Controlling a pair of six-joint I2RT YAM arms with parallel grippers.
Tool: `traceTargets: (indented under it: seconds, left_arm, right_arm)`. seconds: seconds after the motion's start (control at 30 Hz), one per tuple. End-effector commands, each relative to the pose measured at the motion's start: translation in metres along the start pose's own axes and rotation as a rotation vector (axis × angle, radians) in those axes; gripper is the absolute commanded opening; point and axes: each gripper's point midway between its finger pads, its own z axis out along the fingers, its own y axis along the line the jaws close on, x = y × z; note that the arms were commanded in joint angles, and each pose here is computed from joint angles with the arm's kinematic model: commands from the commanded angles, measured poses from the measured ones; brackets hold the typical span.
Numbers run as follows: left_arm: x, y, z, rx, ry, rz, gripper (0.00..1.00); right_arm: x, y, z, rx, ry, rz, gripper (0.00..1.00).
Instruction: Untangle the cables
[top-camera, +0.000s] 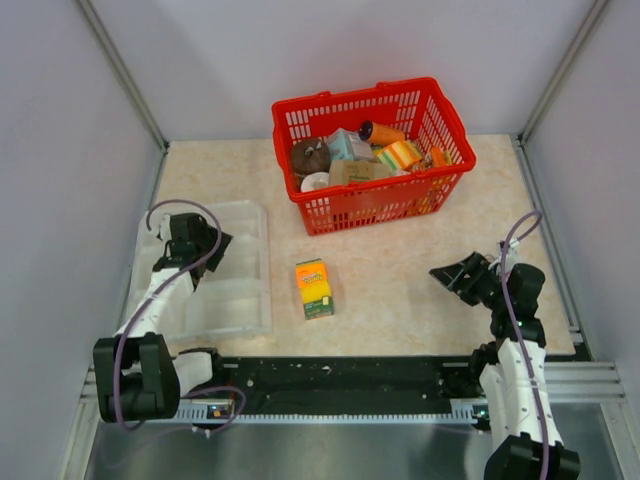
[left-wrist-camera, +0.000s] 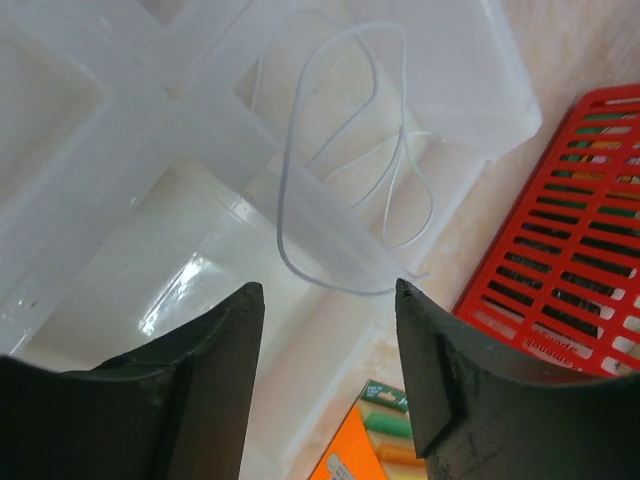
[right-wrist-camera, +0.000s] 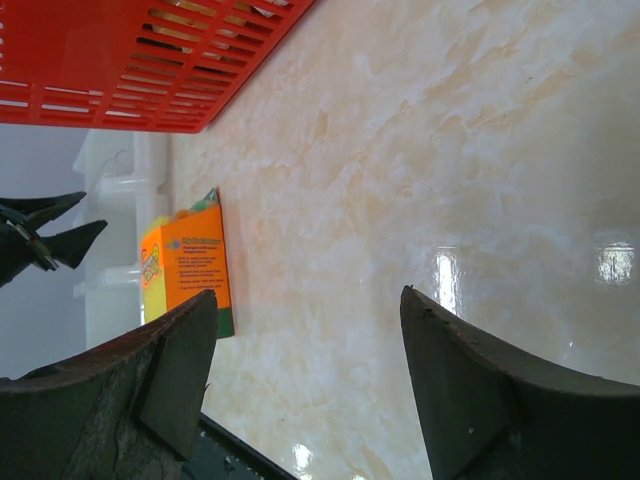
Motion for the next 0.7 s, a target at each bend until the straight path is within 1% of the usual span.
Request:
traceTargets:
  seconds: [0.0, 0.13, 0.27, 0.33, 0.47, 0.57, 0.67]
  left_arm:
    - [-0.028, -0.019, 0.005, 0.073, -0.115, -0.026, 0.57]
    - [-0.03, -0.026, 0.011, 0.086, -0.091, -0.036, 0.52]
    - [-0.038, -0.039, 0.008, 0.109, -0.1, 0.003, 0.37]
    - [-0.043, -0.042, 0.006, 0.11, -0.117, 0.011, 0.26]
    - [-0.053, -0.05, 0.006, 0.116, -0.147, 0.025, 0.13]
    - [-0.06, -0.062, 0.006, 0.119, -0.144, 0.04, 0.07]
    - [-0.067, -0.075, 0.005, 0.137, -0.14, 0.046, 0.05]
  right_arm:
    - [-0.003, 0.004, 0.002, -0.026, -0.014, -0.033, 0.72]
    - [-0.003, 0.004, 0.002, -0.026, -0.012, -0.032, 0.72]
    - [-0.004, 0.005, 0.002, -0.028, -0.014, -0.034, 0.72]
    - [-0.003, 0.004, 0.002, -0.026, -0.013, -0.033, 0.72]
    - [-0.003, 0.003, 0.003, -0.023, -0.007, -0.029, 0.72]
    - [-0.002, 0.001, 0.004, -0.015, 0.005, -0.021, 0.72]
    - [-0.002, -0.002, 0.005, 0.0, 0.012, -0.013, 0.72]
